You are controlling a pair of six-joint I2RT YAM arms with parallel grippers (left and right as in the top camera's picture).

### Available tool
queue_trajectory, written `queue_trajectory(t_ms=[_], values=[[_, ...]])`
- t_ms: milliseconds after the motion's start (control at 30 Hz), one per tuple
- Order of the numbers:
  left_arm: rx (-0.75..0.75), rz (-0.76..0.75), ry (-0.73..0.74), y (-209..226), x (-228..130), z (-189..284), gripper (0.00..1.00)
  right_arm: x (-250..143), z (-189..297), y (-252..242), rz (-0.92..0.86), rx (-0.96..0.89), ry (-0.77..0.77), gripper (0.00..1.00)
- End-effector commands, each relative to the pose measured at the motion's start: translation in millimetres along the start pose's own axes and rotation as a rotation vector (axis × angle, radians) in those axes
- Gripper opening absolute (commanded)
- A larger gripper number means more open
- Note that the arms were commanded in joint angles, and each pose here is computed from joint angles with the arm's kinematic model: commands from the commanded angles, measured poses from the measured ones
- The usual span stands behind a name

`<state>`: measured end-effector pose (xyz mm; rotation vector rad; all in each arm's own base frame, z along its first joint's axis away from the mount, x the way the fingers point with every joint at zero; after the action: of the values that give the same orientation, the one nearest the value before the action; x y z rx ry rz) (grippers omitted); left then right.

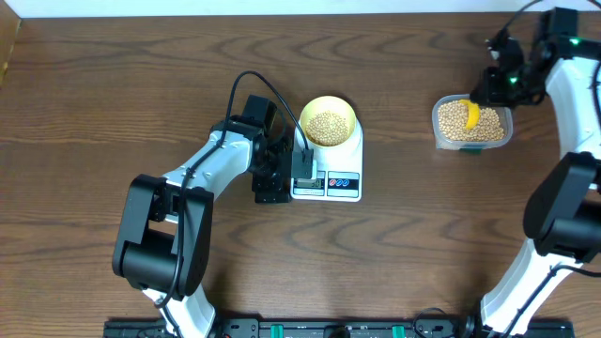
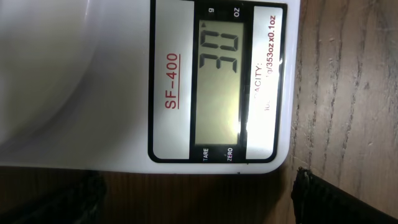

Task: Scoop item into bowl and weigh 50g on scale
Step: 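Dig the yellow scoop into the soybeans with the right gripper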

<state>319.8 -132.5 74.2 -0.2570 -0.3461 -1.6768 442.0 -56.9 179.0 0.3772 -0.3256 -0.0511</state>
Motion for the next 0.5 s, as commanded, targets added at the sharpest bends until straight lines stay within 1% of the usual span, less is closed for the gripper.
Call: queue_trajectory(t_ms=[0, 300, 467], values=[[-0.018, 0.016, 0.006, -4.5, -2.8, -4.1, 0.97, 1.2, 10.9, 0.0, -0.043, 0.116, -0.036, 0.01], [-0.018, 0.016, 0.006, -4.5, -2.8, -4.1, 0.98, -2.7, 24.1, -29.1, -0.111, 0.099, -0.057, 0.01], [-0.018, 0.016, 0.006, -4.5, -2.8, -4.1, 0.97, -1.2, 32.2, -33.8, -0.135, 0.185, -0.093, 0.01]])
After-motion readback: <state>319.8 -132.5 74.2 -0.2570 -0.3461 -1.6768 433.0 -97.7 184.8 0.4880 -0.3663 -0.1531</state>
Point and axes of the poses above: each gripper's point midway between its finger pads, its own z axis back along the fingers, its own y axis along the line the jaws close on, x = y × z, the point moved 7 cm from there along z, back along the fingers, and after that the axes turned 4 degrees about -z, right-handed, at the moved point
